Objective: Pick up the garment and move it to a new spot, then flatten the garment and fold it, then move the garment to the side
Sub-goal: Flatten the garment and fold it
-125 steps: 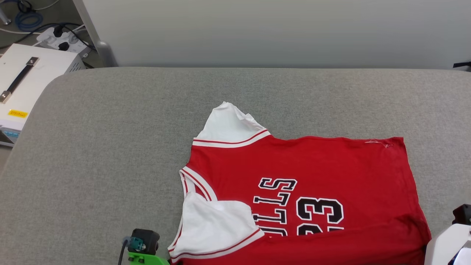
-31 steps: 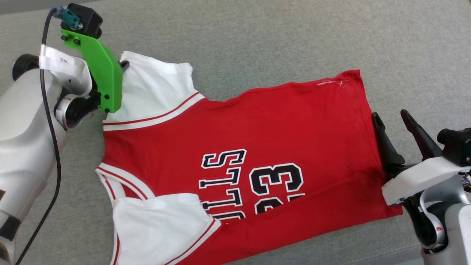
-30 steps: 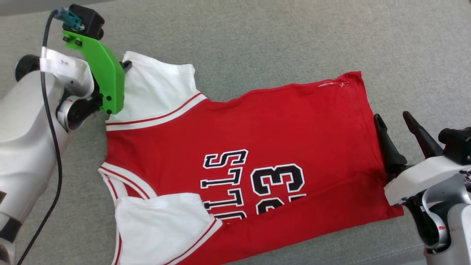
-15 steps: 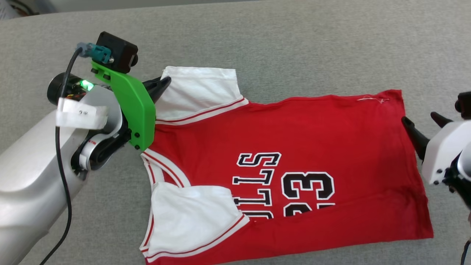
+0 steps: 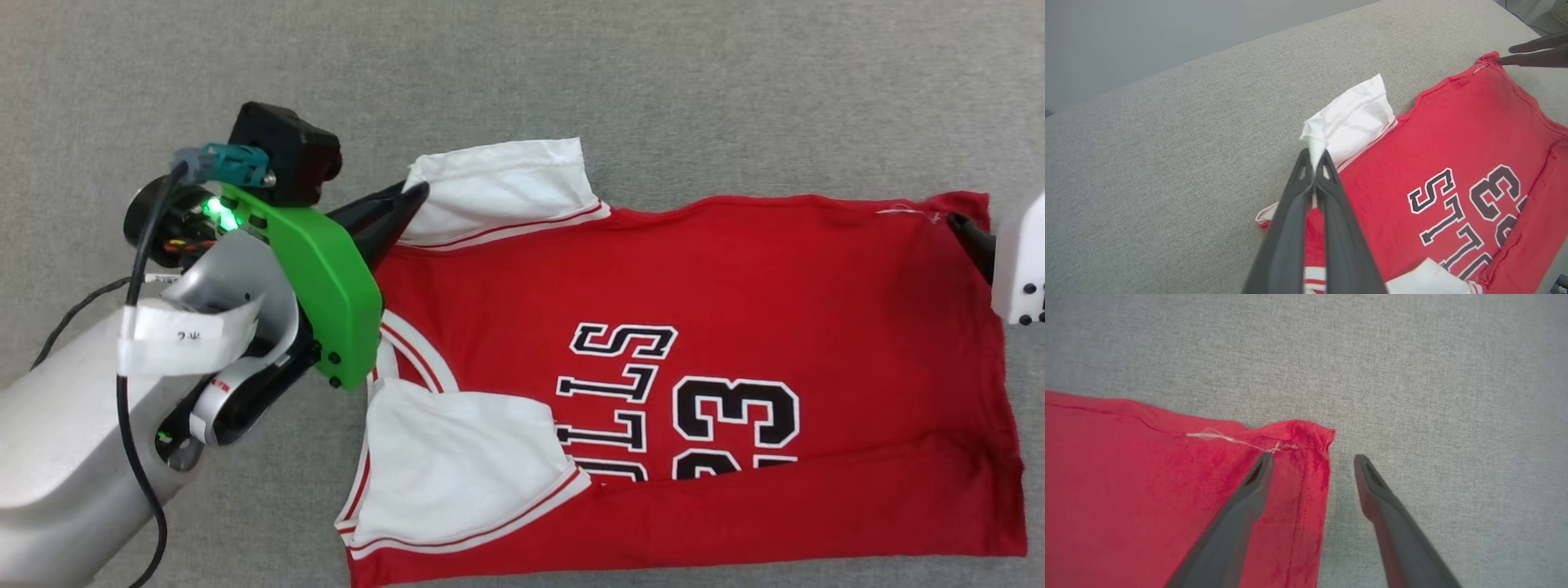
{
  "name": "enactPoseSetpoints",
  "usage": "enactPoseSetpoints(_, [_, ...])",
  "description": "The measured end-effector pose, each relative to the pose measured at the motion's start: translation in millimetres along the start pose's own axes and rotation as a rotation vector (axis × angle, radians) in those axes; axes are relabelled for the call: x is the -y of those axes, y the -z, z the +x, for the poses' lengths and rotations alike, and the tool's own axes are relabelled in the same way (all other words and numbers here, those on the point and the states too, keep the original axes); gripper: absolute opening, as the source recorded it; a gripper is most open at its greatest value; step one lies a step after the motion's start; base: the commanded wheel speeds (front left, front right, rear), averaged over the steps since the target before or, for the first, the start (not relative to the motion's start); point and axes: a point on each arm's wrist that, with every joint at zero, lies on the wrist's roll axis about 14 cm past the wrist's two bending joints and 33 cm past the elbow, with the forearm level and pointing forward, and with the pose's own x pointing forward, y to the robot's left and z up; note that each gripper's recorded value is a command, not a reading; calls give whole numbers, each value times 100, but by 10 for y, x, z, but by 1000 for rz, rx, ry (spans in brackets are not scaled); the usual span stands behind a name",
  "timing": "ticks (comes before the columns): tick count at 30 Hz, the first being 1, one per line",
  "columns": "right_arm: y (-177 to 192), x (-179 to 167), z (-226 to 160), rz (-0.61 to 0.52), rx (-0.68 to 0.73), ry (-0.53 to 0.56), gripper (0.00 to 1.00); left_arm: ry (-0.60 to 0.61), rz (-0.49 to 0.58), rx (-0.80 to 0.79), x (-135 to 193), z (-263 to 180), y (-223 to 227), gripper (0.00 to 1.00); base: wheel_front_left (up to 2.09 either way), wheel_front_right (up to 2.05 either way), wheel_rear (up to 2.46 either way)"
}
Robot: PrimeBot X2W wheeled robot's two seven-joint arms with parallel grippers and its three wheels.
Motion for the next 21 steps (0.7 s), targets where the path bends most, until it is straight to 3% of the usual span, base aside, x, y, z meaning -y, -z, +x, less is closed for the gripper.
enactPoseSetpoints(14, [280,-126,403,-81,-129,-26,98,-15,-24,-31,-73,-11,173,0,0,0,0])
enactPoseSetpoints(15, [275,-119,410,-70,-110,-30,0,-18,-25,-28,-83,-11,177,0,0,0,0])
enactPoseSetpoints(21, [154,-125,396,-12,-25,-39,0,-41,-34,-18,-126,-43,185,0,0,0,0])
